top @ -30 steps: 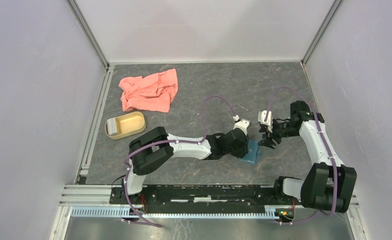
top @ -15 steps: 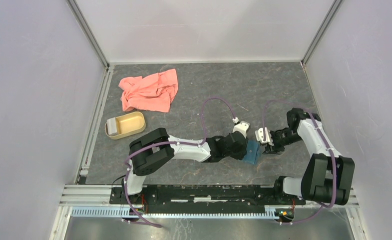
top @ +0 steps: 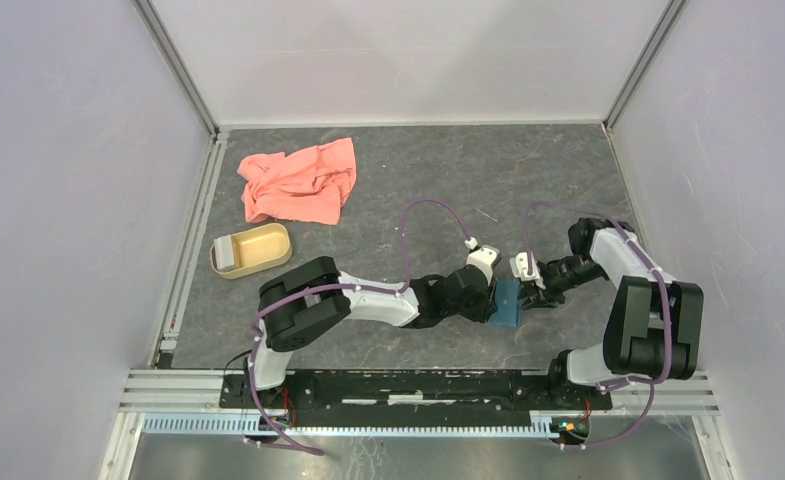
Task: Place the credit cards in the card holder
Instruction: Close the card holder at the center of the board.
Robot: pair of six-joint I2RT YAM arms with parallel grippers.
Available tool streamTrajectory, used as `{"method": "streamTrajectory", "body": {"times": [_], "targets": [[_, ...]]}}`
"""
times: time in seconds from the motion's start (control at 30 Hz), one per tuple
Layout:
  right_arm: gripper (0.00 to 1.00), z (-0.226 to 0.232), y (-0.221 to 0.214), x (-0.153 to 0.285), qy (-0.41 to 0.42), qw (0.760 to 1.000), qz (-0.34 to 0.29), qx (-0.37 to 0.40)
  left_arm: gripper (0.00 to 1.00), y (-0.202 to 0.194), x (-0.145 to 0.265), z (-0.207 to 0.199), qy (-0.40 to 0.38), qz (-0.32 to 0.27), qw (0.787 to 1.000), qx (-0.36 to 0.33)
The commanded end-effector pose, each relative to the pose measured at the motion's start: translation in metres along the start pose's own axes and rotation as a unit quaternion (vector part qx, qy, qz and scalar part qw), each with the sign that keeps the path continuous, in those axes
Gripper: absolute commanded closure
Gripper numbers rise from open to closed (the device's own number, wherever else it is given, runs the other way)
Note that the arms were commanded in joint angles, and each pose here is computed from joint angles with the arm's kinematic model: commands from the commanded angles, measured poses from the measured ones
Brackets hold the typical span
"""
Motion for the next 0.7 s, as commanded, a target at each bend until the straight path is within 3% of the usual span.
{"method": "streamTrajectory", "body": {"times": [0.0,0.13,0.23,0.33,0.47,0.67], "targets": [[0.66,-0.011,0.016,0.018,-0.034,0.999,-0.009,-0.024,0.64,-0.007,-0.001,-0.006,-0.019,0.0,1.0,0.019],[0.68,-0.01,0.025,0.027,-0.063,0.994,-0.028,-0.086,0.65,-0.007,-0.003,-0.009,-0.025,-0.01,0.998,0.06],[0.65,-0.011,0.033,0.041,-0.146,0.977,-0.054,-0.145,0.66,-0.009,-0.008,-0.012,-0.023,-0.017,0.994,0.102],[0.54,-0.012,0.036,0.051,-0.249,0.938,-0.079,-0.229,0.66,-0.011,-0.012,-0.014,-0.018,-0.028,0.991,0.13],[0.34,-0.006,0.039,0.053,-0.306,0.892,-0.114,-0.312,0.65,-0.005,-0.012,-0.023,-0.01,-0.049,0.991,0.122],[0.33,-0.008,0.023,0.041,-0.318,0.83,-0.109,-0.444,0.64,0.008,-0.015,-0.028,-0.021,-0.075,0.991,0.107]]}}
Point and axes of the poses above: each gripper's point midway between its finger pads, its own x axis back along the fingers, its own z axis along the line the jaws close on, y = z × x, the point moved 9 cm from there along x, back along the fingers, and after that the axes turned 11 degrees about -x, right-handed, at the moved point
